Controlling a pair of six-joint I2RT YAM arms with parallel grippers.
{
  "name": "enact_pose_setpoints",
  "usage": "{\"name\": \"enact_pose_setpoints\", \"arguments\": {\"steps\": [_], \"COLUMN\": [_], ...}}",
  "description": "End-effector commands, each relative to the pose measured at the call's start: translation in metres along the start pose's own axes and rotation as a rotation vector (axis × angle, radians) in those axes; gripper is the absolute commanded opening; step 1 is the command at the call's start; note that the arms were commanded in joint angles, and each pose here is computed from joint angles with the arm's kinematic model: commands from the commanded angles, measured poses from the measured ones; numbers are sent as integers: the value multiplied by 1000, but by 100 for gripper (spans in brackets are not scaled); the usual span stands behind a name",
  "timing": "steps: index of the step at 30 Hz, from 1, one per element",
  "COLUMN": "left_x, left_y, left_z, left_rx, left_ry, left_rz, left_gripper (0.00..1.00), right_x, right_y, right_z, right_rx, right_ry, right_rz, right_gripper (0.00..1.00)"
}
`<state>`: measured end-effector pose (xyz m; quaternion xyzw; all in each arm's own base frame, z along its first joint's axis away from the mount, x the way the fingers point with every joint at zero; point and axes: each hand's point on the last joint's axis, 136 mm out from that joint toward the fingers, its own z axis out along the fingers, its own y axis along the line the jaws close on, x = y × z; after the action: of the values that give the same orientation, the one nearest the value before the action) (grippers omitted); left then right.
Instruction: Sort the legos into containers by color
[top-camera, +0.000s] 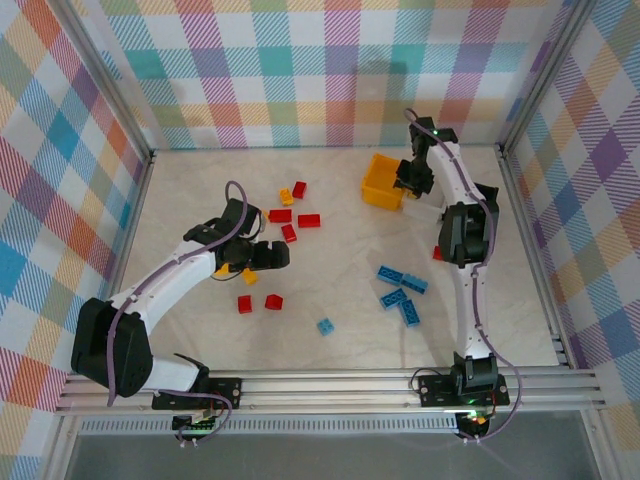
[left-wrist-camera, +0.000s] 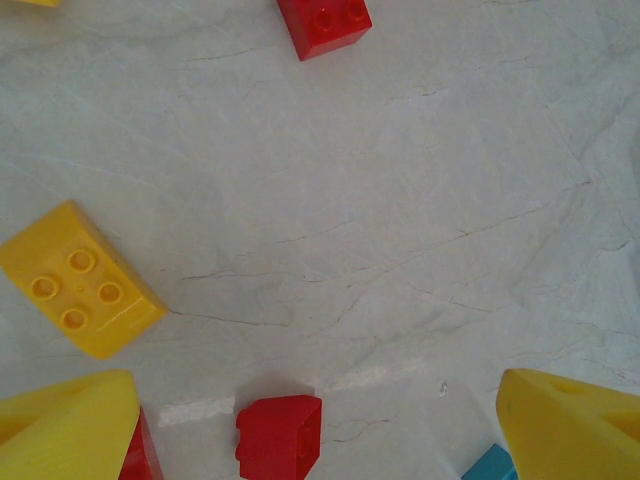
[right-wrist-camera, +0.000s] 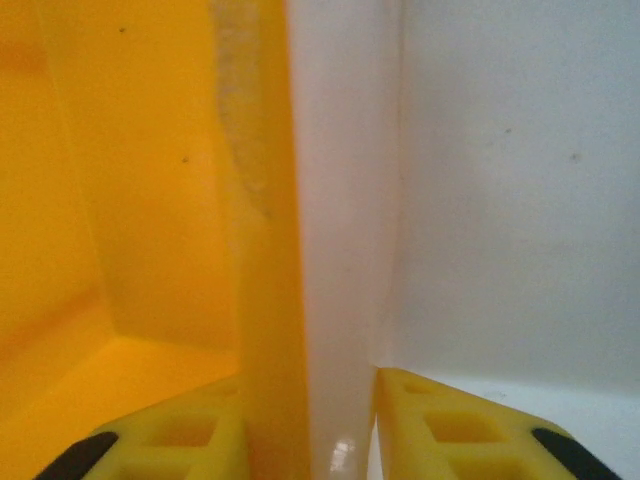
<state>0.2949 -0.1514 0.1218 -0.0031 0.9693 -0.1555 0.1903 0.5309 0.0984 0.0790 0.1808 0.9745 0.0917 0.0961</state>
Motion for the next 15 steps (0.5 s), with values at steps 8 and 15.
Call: {"name": "enact_pose_setpoints", "arguments": {"steps": [8, 15], "left_x": [7, 7], "left_y": [9, 7], "left_z": [-7, -6], "left_rx": [-6, 15], "left_ry": [-2, -5], "left_rz": [-9, -22], "left_gripper": [93, 93], "right_x": [27, 44], "right_y": [37, 66], "right_z": [-18, -39], "right_rx": [99, 116], "right_ry": [-39, -97], "right_rz": [-458, -833], "right_gripper": [6, 12]}}
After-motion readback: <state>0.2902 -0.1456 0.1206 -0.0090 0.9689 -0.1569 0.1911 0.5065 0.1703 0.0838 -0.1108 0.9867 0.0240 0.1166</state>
